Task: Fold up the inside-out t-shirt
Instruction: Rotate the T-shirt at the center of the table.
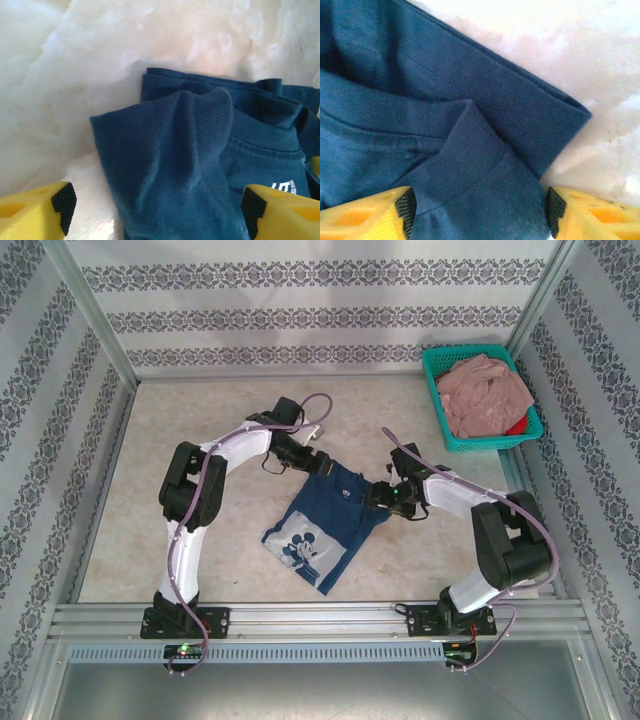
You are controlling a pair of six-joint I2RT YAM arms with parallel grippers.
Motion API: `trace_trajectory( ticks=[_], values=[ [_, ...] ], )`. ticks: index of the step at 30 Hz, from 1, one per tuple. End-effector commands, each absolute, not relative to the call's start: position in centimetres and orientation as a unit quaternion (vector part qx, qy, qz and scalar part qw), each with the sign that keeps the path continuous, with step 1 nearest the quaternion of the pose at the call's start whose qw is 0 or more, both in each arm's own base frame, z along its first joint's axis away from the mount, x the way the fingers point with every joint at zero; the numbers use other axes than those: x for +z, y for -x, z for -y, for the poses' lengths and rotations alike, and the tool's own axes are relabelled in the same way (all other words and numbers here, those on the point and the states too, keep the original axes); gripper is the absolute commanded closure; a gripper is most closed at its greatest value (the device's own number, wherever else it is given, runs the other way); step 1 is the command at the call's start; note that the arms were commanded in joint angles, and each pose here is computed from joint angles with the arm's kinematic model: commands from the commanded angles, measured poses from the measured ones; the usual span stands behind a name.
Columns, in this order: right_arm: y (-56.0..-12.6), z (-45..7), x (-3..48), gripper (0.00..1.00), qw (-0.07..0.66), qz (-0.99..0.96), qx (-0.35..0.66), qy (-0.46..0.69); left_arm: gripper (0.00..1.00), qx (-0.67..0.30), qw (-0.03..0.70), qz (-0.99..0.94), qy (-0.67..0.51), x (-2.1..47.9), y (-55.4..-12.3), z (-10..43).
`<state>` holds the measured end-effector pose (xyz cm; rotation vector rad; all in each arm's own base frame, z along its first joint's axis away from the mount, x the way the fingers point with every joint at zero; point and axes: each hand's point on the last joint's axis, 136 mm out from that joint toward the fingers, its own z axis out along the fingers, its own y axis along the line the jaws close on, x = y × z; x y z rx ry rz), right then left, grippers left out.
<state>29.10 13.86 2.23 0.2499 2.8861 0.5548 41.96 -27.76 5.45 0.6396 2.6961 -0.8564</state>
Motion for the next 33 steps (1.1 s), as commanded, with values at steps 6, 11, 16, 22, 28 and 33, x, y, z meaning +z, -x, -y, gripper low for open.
trace_trajectory(
  ticks=[6,11,16,22,28,33],
  values=[
    [-31.6,-14.7,1.6,0.35,0.127,-0.971,0.184,-0.084,0.17,-0.309,0.073,-0.915,-0.249,3.4,-41.1,28.1],
    [-33.0,-15.8,1.8,0.46,0.14,-0.967,0.201,-0.071,0.31,-0.323,0.059,-0.911,-0.252,2.6,-41.1,28.6],
    [-34.7,-16.6,2.2,0.62,0.155,-0.963,0.211,-0.066,0.53,-0.337,0.057,-0.907,-0.247,2.5,-42.0,29.1],
    [-36.2,-17.2,2.7,0.73,0.166,-0.958,0.224,-0.065,0.73,-0.36,0.064,-0.901,-0.234,3.7,-43.0,28.9],
    [-37.2,-18.1,3.3,0.83,0.171,-0.952,0.244,-0.065,0.88,-0.368,0.072,-0.9,-0.221,4.4,-43.4,28.2],
    [-37.6,-17.9,4.2,0.94,0.182,-0.952,0.24,-0.058,1.0,-0.371,0.086,-0.903,-0.198,5.4,-44.2,27.1]
  ],
)
